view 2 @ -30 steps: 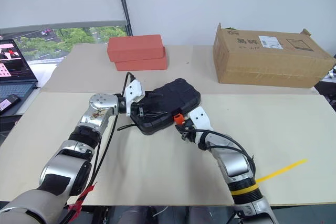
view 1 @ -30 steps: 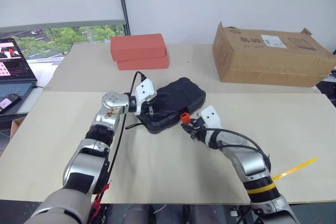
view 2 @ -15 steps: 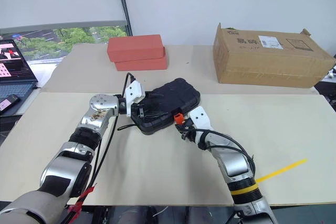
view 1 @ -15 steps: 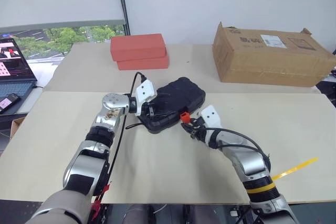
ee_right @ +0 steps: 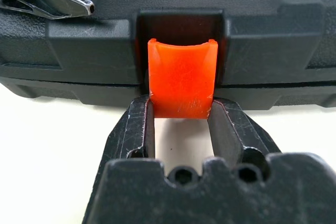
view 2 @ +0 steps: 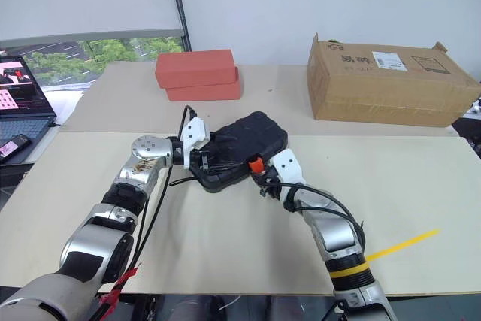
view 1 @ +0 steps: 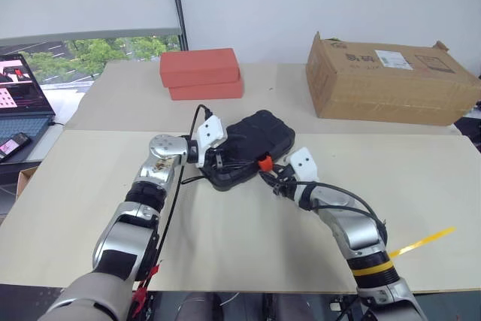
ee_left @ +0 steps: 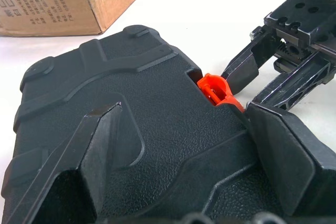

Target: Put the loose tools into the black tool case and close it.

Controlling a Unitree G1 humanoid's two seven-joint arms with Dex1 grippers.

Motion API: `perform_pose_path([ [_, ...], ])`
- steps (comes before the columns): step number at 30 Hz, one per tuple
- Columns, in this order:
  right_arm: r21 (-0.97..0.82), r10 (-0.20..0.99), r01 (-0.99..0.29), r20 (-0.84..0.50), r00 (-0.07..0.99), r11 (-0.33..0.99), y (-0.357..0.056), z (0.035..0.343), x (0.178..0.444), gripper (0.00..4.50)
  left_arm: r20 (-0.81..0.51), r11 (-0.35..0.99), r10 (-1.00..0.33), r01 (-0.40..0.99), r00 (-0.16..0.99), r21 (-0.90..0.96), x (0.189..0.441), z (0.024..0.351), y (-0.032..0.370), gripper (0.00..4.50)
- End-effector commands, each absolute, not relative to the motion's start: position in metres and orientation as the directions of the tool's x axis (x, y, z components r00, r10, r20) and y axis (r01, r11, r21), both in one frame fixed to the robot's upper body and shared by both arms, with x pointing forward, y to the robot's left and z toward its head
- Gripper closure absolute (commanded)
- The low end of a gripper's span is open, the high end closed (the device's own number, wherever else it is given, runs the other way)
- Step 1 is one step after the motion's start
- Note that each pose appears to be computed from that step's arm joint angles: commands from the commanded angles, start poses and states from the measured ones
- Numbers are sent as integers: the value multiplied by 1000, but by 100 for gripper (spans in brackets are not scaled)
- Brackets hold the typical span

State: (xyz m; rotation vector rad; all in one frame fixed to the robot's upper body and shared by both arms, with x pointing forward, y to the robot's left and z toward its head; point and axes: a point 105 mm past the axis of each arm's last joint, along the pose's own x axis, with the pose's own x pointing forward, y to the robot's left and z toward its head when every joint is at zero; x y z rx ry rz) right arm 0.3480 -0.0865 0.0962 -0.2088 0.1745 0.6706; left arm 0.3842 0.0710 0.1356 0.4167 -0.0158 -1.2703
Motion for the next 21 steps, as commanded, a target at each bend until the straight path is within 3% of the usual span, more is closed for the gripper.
perform_pose_path([
  [1,-176,618,-629,-121,777,757,-81,137,355,330,-326,223,-901,950,287,221,376,94,77,44],
  [3,-173,620,-632,-126,774,755,-82,136,353,230,-325,224,-901,950,288,219,375,94,77,44],
  [5,-181,622,-637,-136,771,749,-84,134,351,177,-324,226,-901,950,288,217,375,93,77,44],
  [13,-162,621,-656,-219,752,737,-99,126,335,177,-326,223,-902,951,285,214,375,92,76,44],
  [16,-178,610,-654,-247,753,736,-102,125,335,243,-326,221,-902,952,283,214,375,92,74,44],
  [21,-169,616,-668,-274,738,725,-96,121,337,418,-324,216,-904,953,278,214,375,91,72,44],
])
